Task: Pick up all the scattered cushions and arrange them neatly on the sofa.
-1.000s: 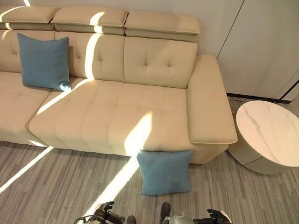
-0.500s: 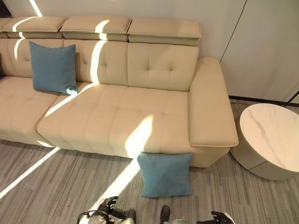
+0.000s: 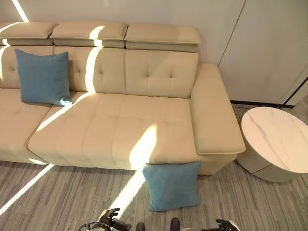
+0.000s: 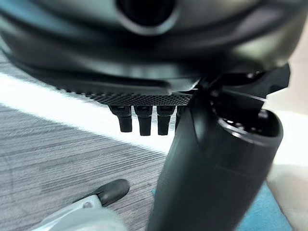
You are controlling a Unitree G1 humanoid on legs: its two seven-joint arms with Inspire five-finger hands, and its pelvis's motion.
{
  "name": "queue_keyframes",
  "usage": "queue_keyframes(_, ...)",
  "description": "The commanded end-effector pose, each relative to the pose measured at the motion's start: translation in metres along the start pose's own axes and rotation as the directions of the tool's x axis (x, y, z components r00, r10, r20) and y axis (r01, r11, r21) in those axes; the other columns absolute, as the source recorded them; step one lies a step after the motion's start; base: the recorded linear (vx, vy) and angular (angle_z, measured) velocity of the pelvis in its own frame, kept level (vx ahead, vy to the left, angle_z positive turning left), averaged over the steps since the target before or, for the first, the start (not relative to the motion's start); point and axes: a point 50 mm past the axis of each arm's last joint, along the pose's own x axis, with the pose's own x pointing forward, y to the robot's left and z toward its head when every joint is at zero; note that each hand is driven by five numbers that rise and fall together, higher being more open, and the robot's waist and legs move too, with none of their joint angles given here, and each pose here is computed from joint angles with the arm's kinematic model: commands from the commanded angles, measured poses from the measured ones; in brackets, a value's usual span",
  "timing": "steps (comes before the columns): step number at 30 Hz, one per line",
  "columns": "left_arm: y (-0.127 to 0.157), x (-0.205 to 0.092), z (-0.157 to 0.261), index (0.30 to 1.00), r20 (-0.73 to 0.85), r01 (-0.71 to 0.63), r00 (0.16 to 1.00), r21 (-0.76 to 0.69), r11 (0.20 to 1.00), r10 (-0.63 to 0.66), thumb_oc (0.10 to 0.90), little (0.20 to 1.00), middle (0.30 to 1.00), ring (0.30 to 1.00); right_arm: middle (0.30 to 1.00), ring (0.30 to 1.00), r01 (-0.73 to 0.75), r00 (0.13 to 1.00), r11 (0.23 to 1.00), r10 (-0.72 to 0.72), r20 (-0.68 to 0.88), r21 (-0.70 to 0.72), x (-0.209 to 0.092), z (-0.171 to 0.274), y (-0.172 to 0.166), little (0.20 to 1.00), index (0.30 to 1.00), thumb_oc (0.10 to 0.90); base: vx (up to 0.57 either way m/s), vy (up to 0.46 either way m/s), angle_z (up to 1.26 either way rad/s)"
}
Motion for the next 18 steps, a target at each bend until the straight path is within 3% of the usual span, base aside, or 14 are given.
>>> queue_keyframes(1, 0.014, 0.001, 0.002, 0.900, 0.010, -0.046, 0.999, -0.008, 0.999, 0.046, 0.800, 0.900, 0.900, 0.900, 0.900, 0.900, 0.056, 0.998, 0.998, -0.056, 0.010, -0.013, 0.001, 0.001, -0.017, 0.900, 0.900, 0.800, 0.04, -0.196, 0.07)
queue_keyframes(10, 0.025, 0.000, -0.002, 0.900, -0.001, -0.090, 0.996, -0.004, 0.996, 0.090, 0.800, 0.900, 0.900, 0.900, 0.900, 0.900, 0.048, 0.999, 0.999, -0.047, 0.015, -0.027, 0.001, 0.003, -0.016, 0.900, 0.900, 0.800, 0.09, -0.304, 0.00)
queue_keyframes(14, 0.015, 0.001, 0.007, 0.900, 0.026, -0.065, 0.997, -0.040, 0.997, 0.066, 0.800, 0.900, 0.900, 0.900, 0.900, 0.900, 0.090, 0.995, 0.996, -0.091, 0.046, 0.008, 0.001, 0.009, -0.029, 0.900, 0.900, 0.800, 0.01, -0.439, 0.00)
queue_keyframes(18, 0.011, 0.003, 0.020, 0.900, 0.070, -0.050, 0.996, -0.041, 0.998, 0.053, 0.800, 0.900, 0.900, 0.900, 0.900, 0.900, 0.112, 0.992, 0.994, -0.113, 0.055, 0.015, 0.001, 0.010, -0.037, 0.900, 0.900, 0.800, -0.05, -0.159, 0.54)
